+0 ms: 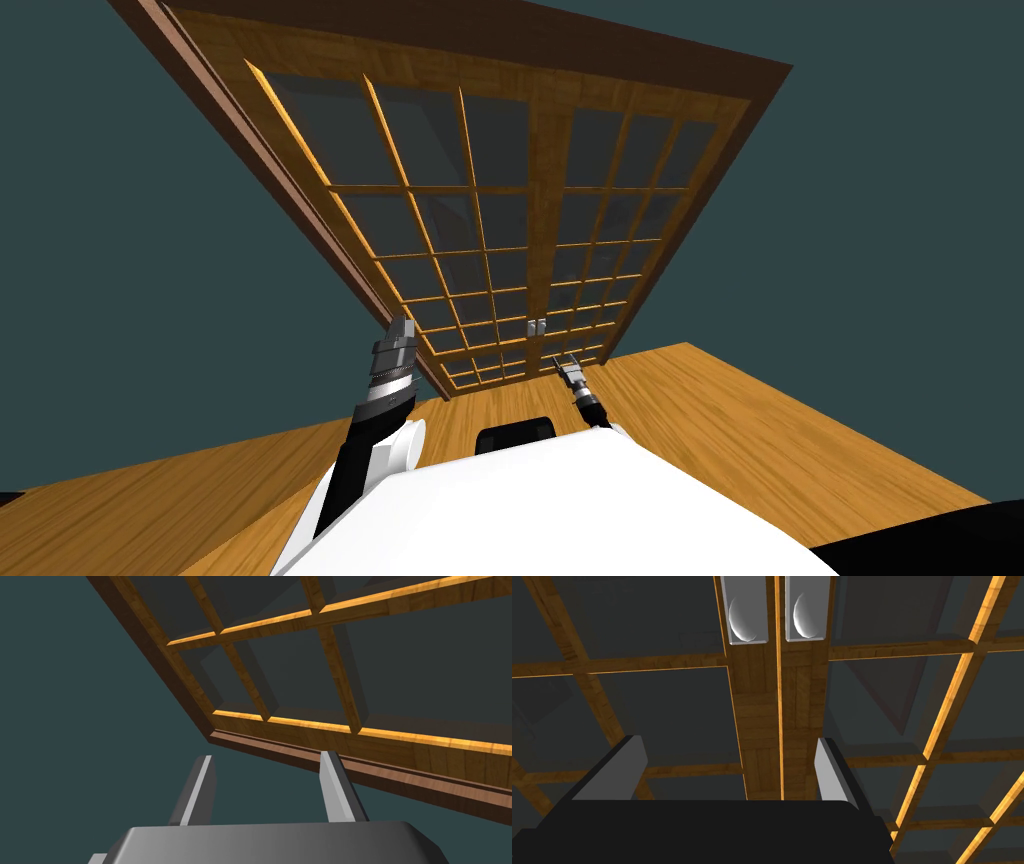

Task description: Pull the door open

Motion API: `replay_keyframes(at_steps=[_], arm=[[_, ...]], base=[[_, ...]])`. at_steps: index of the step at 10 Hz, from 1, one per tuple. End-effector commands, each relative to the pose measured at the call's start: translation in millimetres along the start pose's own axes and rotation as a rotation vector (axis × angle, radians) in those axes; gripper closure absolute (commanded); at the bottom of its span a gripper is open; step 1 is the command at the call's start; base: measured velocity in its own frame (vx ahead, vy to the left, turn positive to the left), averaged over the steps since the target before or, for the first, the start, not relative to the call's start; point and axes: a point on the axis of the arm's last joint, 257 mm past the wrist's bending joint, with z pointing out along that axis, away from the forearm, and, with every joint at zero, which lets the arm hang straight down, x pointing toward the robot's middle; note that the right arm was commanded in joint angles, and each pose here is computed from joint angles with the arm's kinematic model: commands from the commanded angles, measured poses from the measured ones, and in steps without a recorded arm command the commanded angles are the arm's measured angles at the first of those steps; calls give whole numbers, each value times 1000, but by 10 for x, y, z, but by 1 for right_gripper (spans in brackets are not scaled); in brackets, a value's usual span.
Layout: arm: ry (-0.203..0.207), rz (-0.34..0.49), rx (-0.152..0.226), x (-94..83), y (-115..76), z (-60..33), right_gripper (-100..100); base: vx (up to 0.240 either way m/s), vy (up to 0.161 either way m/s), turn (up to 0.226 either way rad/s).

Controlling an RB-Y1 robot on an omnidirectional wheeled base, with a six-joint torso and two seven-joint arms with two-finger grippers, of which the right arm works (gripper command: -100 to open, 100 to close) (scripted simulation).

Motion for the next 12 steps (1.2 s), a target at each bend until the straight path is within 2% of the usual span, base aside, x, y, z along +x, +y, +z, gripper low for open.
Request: replay_keyframes(at_steps=[1,4,5,6,7,9,12], arm=[[14,-36,2,61,-37,-27,-100],[33,-85,3,158,-77,-60,-100],[30,-75,3,150,-74,-50,-100],[52,-83,22,227,-164,-146,-100],[59,-84,29,248,-194,-173,-100],[85,-91,56,332,-312,-287,-100],[135,-104,116,480,-564,-514,-100]], base=[[185,29,37],[207,6,35],[94,-10,10],[-73,8,-14],[-125,9,-12],[-166,22,3],[-187,-11,17]])
